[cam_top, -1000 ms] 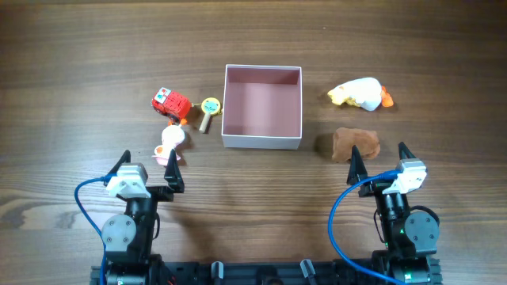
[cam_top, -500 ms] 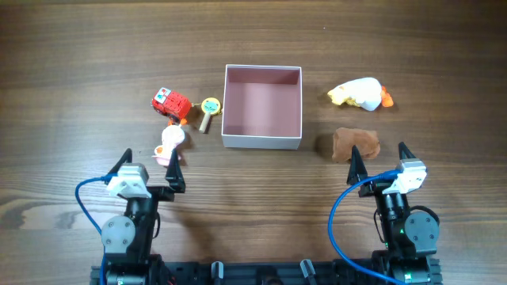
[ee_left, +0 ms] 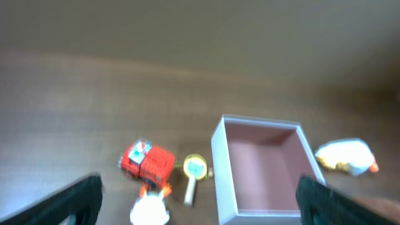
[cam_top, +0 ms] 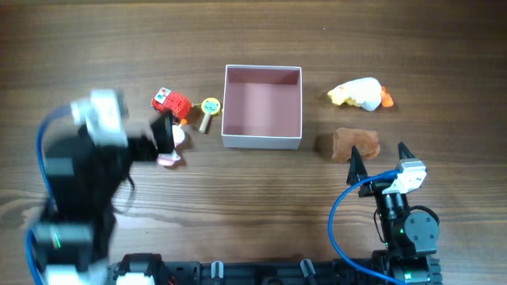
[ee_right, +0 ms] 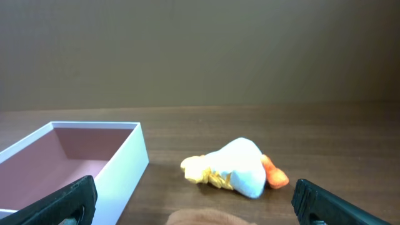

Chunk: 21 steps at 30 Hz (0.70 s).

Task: Pack container
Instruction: 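Reach the left gripper down over the red fire truck and grasp it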

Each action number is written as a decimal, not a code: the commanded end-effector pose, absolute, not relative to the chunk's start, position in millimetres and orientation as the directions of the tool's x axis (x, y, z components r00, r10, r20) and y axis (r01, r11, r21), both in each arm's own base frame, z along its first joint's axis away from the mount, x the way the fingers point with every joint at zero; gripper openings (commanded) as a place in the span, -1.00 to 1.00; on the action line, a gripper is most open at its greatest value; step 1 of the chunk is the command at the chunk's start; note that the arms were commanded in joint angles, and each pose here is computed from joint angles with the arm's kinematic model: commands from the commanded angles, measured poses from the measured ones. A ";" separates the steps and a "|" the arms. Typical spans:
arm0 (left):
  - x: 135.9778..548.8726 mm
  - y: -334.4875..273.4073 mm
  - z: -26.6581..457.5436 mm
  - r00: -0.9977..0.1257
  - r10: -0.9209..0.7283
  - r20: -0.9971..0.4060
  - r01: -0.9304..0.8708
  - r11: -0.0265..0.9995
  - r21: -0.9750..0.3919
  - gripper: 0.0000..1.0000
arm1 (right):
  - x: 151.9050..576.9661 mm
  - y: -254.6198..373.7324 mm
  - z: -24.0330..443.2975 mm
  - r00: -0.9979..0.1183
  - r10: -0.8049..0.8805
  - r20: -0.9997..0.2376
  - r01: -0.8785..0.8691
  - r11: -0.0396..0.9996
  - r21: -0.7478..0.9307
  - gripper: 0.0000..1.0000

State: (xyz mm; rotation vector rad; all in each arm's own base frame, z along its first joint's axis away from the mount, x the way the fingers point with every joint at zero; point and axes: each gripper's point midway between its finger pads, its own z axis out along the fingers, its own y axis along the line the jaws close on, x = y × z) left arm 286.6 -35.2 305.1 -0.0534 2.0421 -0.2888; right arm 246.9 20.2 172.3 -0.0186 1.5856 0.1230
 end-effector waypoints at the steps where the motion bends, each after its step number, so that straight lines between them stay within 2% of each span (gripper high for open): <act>1: 345.9 -30.7 324.8 -0.640 -0.165 -0.751 0.013 0.974 -0.226 1.00 | 246.4 22.2 173.5 -0.015 0.080 -0.997 -0.103 0.991 0.081 0.99; 5: 402.5 -37.7 324.6 -0.727 -0.169 -0.665 0.003 0.969 -0.249 1.00 | 246.4 22.1 173.6 -0.014 0.080 -0.997 -0.103 0.991 0.081 0.99; 7: 422.7 -50.6 311.5 -0.760 -0.165 -0.629 0.042 0.953 -0.300 1.00 | 246.4 22.2 173.6 -0.014 0.080 -0.997 -0.103 0.991 0.081 0.99; 11: 447.7 -43.3 264.8 -0.813 -0.180 -0.554 -0.020 0.959 -0.283 1.00 | 246.4 22.2 173.6 -0.014 0.080 -0.997 -0.103 0.991 0.081 0.99; 14: 453.5 -23.7 219.8 -0.783 -0.495 -0.378 -0.383 0.861 -0.334 1.00 | 246.4 22.2 173.5 -0.015 0.080 -0.997 -0.103 0.991 0.081 0.99; 15: 454.1 -23.6 203.4 -0.778 -0.538 -0.325 -0.439 0.835 -0.331 0.99 | 246.4 22.1 173.5 -0.015 0.080 -0.997 -0.103 0.991 0.081 0.99; 21: 443.3 -27.2 139.8 -0.800 -0.579 -0.157 -0.543 0.810 -0.220 0.99 | 246.4 22.2 173.6 -0.014 0.080 -0.997 -0.103 0.991 0.081 0.99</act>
